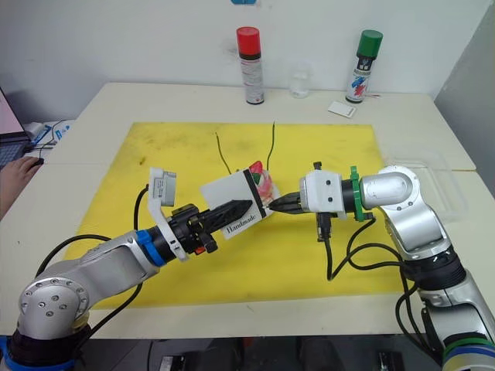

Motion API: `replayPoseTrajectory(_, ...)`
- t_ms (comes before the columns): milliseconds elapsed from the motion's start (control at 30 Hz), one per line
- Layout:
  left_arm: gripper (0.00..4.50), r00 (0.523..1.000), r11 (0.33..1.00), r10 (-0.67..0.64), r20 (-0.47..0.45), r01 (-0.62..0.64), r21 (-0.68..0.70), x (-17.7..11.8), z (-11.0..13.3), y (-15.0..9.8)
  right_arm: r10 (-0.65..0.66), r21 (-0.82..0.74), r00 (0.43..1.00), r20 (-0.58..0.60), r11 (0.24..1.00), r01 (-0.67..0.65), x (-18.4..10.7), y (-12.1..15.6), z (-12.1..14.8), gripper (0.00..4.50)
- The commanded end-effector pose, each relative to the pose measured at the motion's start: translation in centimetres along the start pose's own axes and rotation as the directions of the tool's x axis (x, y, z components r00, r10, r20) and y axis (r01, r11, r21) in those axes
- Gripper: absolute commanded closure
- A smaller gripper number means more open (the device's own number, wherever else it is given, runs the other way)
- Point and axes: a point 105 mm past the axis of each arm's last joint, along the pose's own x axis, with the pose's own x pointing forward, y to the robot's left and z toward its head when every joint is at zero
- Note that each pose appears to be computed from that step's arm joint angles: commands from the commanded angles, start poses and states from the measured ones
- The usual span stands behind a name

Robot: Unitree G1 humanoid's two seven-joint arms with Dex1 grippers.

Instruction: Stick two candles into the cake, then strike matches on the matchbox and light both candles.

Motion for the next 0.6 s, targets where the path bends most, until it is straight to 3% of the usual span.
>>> replayPoseTrajectory(33, 4.5, 0.997, 0.997, -0.075, 0.012, 0.075, 0.001, 0.3, 0.3, -1.7, 0.043, -0.033, 0.999, -0.021, 0.999, -0.043, 0.3, 0.9, -0.1, 4.46)
replayPoseTrajectory(367, 4.5, 0.997, 0.997, -0.082, -0.002, 0.082, 0.005, 0.0, 0.4, -1.5, 0.065, -0.021, 0.997, -0.04, 0.998, -0.066, 0.2, 1.7, -0.6, 4.46)
replayPoseTrajectory(600, 4.5, 0.998, 0.998, -0.014, -0.065, 0.017, 0.059, -2.0, 0.3, 0.5, 0.041, -0.022, 0.997, -0.061, 0.999, -0.042, -1.3, 0.9, -0.9, 4.46)
